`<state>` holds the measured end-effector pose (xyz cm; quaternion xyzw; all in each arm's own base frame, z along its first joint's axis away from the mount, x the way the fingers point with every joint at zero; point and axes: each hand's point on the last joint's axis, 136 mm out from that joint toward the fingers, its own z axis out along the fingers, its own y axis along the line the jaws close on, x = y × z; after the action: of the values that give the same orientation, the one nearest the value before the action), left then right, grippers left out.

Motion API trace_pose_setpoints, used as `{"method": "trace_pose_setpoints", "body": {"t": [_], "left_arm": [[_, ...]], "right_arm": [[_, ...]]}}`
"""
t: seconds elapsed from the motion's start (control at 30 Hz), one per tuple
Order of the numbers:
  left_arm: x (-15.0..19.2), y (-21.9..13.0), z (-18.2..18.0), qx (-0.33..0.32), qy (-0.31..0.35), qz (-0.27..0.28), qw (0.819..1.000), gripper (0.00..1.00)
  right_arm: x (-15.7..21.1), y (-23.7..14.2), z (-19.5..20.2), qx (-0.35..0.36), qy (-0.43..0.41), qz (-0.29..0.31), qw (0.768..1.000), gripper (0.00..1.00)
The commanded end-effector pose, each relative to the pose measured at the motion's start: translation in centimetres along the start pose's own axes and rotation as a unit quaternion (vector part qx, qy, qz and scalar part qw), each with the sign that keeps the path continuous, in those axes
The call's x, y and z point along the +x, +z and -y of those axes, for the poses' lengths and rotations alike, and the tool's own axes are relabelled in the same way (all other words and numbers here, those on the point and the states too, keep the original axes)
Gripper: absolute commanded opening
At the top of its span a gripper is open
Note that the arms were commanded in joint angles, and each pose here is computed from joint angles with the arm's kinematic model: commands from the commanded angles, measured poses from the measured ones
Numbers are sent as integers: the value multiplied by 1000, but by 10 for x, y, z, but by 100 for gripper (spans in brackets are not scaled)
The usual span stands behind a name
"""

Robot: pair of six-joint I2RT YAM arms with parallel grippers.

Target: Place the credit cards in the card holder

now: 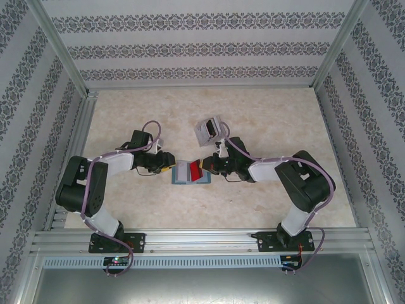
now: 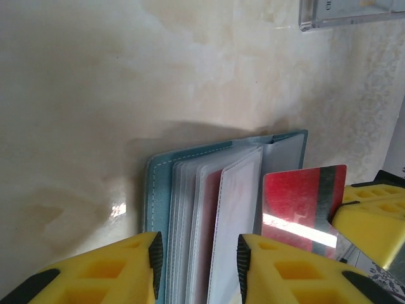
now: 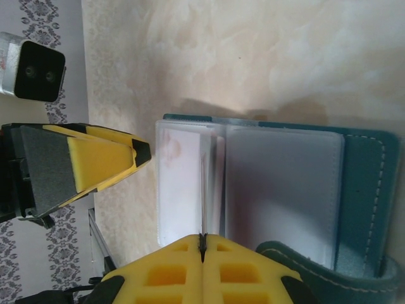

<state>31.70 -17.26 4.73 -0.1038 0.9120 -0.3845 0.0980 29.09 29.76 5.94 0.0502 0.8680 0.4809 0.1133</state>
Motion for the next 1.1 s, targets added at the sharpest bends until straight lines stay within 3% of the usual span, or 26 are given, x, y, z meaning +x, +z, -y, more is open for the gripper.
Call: {"method": "trace_pose_setpoints", "body": {"t": [0.0,1.07], "left_arm": [[0,-1,-1,7,0,-2,1000,38],[12,15,-20,6,-27,-23,999,31]], "right_arm": [[-4,1,2,0,-4,12,1000,0],[-2,18,13,12,7,6,1000,0]]}}
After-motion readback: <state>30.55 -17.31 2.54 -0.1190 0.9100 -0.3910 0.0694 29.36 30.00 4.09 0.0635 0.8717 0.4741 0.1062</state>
